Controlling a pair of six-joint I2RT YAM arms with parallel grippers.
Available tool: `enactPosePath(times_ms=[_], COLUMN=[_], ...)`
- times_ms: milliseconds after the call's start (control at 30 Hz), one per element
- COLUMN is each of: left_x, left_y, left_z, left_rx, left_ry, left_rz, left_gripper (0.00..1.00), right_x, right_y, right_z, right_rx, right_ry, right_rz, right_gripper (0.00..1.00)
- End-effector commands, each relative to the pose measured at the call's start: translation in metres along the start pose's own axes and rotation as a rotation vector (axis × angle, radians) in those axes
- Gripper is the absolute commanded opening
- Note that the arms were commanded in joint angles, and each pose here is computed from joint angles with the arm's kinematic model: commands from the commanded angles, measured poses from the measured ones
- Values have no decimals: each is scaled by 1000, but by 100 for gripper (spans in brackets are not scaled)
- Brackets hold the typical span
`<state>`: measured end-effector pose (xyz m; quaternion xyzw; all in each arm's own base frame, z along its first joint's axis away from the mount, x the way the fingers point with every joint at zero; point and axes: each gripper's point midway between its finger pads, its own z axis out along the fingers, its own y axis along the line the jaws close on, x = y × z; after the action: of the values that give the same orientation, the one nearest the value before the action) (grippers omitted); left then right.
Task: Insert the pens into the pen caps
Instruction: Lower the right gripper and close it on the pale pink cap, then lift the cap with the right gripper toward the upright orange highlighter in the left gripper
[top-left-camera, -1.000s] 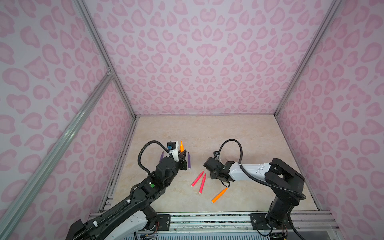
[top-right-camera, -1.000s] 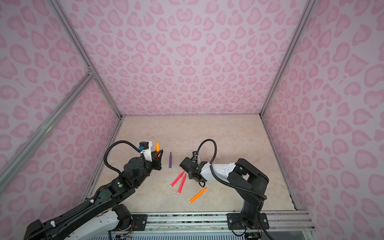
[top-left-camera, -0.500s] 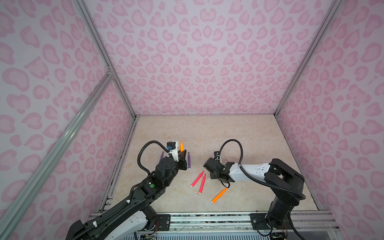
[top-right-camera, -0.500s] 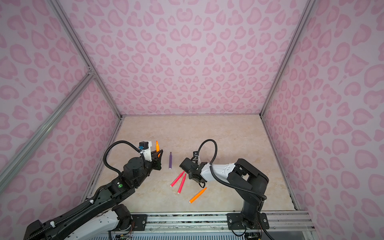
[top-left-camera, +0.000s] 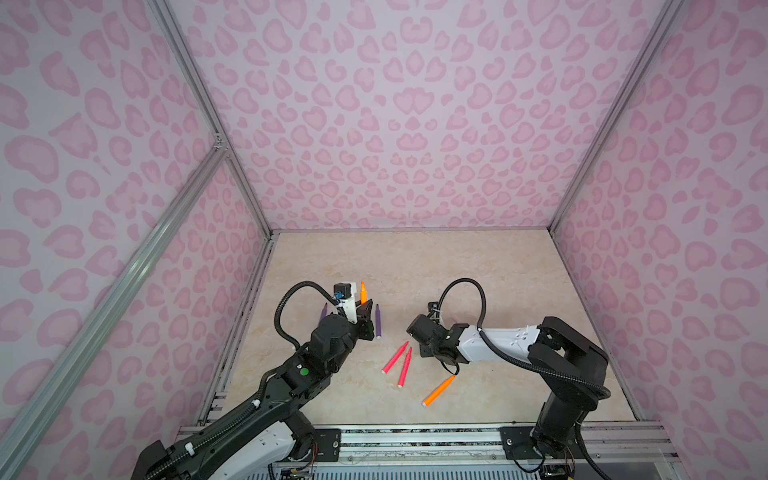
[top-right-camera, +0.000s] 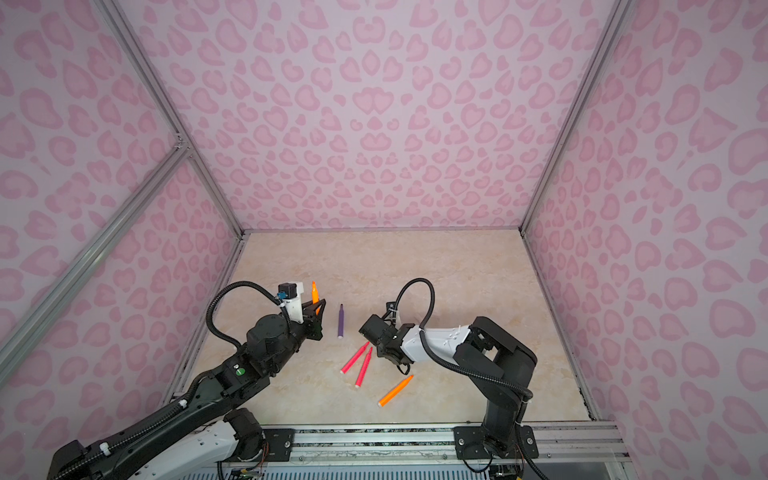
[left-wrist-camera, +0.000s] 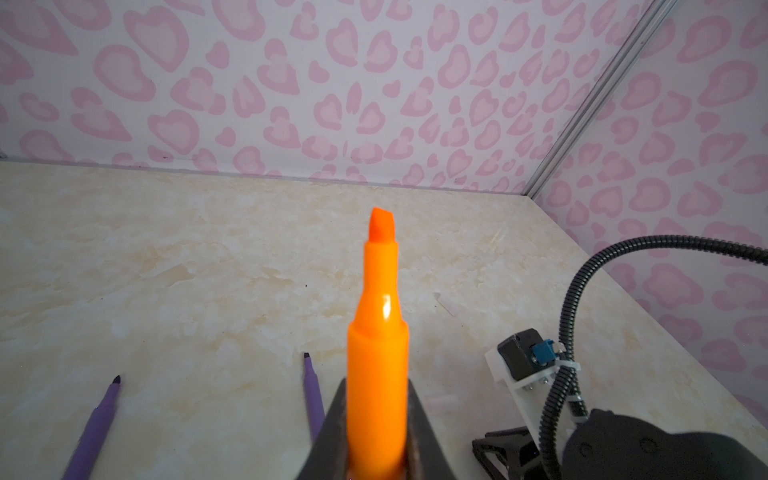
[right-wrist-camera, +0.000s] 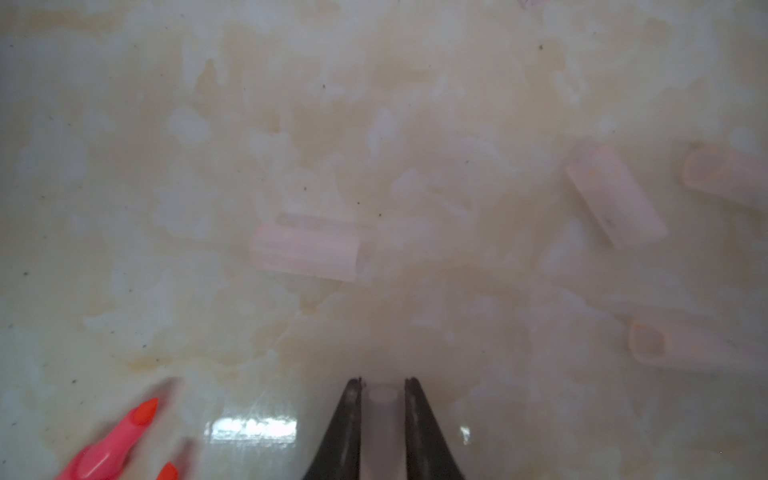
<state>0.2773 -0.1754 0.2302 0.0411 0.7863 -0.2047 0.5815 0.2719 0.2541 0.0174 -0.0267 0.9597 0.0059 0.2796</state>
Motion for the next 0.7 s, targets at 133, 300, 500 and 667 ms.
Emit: enactPosePath(times_ms=[133, 300, 500, 667], left_x=[-12, -9, 5, 19], left_y=[-23, -64, -112, -148], left_z=[-2, -8, -21, -46], left_rx=[121, 339, 557, 745], left_ry=[-30, -21, 0, -13], left_rz=[20, 87, 152, 209], left_gripper=[4, 4, 4, 4], right_x=[-5, -44, -91, -113], right_y=[-17, -24, -40, -55], right_z=[-8, -53, -129, -186], right_rx=[12, -62, -243, -446], right_ry=[-19, -163, -400, -608], right_rz=[38, 109, 221, 333], right_gripper=[11, 10, 3, 0])
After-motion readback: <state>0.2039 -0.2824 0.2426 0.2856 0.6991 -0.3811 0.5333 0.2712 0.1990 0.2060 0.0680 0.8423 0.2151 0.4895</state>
